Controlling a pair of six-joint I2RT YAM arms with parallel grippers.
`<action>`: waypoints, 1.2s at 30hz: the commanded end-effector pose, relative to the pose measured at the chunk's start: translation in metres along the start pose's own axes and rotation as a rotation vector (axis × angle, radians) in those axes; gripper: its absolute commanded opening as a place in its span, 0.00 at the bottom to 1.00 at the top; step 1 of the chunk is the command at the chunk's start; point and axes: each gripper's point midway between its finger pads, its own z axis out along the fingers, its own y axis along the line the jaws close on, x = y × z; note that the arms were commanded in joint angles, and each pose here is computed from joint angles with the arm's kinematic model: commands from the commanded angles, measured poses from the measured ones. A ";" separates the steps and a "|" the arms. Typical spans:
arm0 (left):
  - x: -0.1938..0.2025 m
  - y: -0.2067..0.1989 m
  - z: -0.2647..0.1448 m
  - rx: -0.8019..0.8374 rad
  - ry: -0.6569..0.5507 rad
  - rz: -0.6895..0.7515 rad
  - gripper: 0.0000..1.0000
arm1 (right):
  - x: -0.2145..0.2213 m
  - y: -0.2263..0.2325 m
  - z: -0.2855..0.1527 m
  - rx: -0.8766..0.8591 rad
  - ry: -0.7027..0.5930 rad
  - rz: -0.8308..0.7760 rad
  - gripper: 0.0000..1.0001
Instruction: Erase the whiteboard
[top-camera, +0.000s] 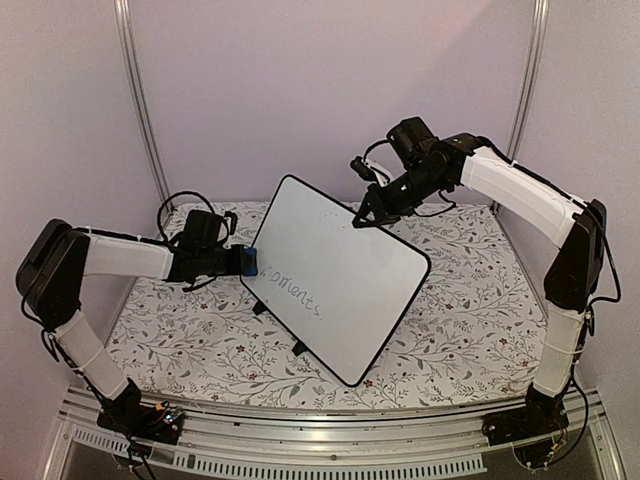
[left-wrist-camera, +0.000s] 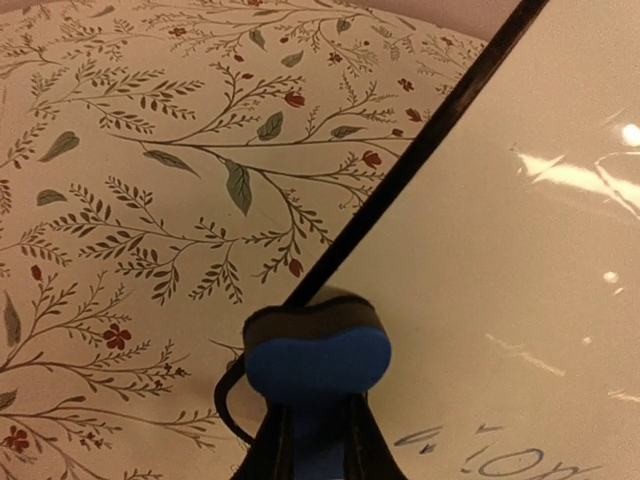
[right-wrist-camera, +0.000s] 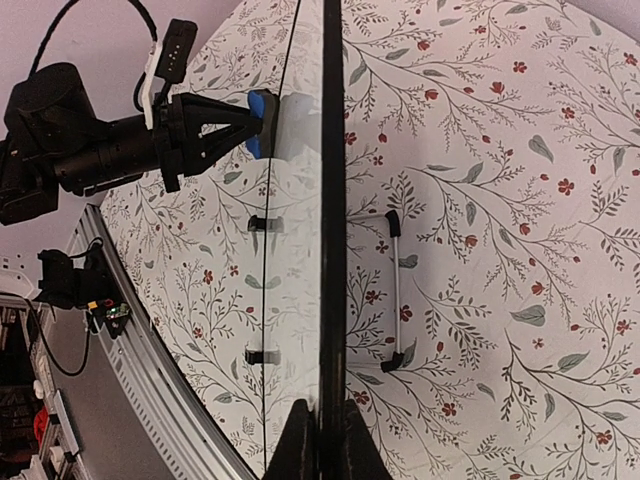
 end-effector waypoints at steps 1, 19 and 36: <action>0.021 -0.014 0.013 -0.002 0.060 0.106 0.00 | 0.023 0.003 0.012 0.023 0.082 -0.091 0.00; 0.058 -0.083 0.006 0.201 0.079 0.183 0.00 | 0.021 0.005 0.011 0.021 0.074 -0.093 0.00; 0.076 -0.122 -0.002 0.266 0.084 0.213 0.00 | 0.020 0.006 0.008 0.019 0.070 -0.094 0.00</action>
